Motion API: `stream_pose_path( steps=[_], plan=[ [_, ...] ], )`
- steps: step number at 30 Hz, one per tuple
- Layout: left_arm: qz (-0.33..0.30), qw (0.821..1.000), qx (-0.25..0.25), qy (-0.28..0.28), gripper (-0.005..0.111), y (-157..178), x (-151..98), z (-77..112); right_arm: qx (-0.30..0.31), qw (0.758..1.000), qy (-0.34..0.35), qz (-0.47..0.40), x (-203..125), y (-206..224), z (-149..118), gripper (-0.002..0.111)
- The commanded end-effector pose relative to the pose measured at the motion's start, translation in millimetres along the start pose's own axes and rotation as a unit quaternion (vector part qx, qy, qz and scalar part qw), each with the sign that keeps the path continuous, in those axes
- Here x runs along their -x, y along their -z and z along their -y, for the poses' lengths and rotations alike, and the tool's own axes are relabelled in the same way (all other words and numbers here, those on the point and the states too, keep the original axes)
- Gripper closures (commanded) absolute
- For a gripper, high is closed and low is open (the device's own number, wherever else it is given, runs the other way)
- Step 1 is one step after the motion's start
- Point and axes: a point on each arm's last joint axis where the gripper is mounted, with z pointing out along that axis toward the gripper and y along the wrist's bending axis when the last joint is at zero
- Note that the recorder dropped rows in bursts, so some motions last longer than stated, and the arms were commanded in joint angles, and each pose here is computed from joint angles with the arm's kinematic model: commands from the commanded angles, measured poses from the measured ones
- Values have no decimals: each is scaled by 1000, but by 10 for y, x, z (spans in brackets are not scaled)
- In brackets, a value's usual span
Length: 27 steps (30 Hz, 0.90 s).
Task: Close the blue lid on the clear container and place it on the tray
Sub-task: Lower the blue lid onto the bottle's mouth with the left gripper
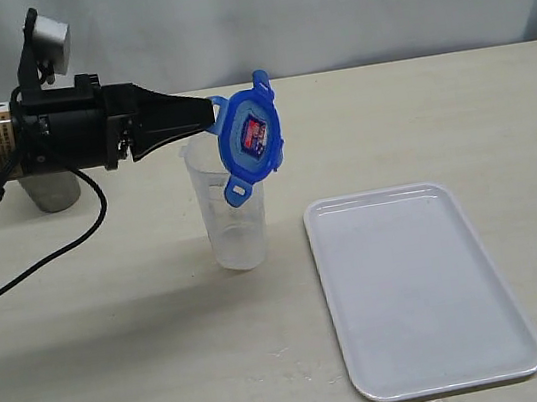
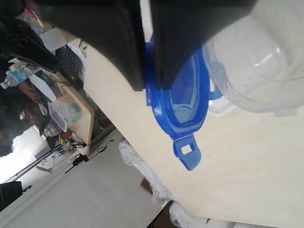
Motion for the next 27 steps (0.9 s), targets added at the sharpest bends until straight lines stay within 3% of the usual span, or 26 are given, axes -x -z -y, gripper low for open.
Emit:
stream_pose_path(
  steps=[1, 22, 27],
  plan=[
    [10, 1000, 9, 2, 107, 2, 17, -16, -1, 1000, -1, 0, -10, -1, 5, 104],
    [22, 1000, 13, 12, 107, 3, 38, -25, -1, 1000, -1, 0, -10, -1, 5, 104],
    [36, 999, 13, 16, 107, 133, 96, -91, -1, 1000, -1, 0, -10, -1, 5, 104]
  ],
)
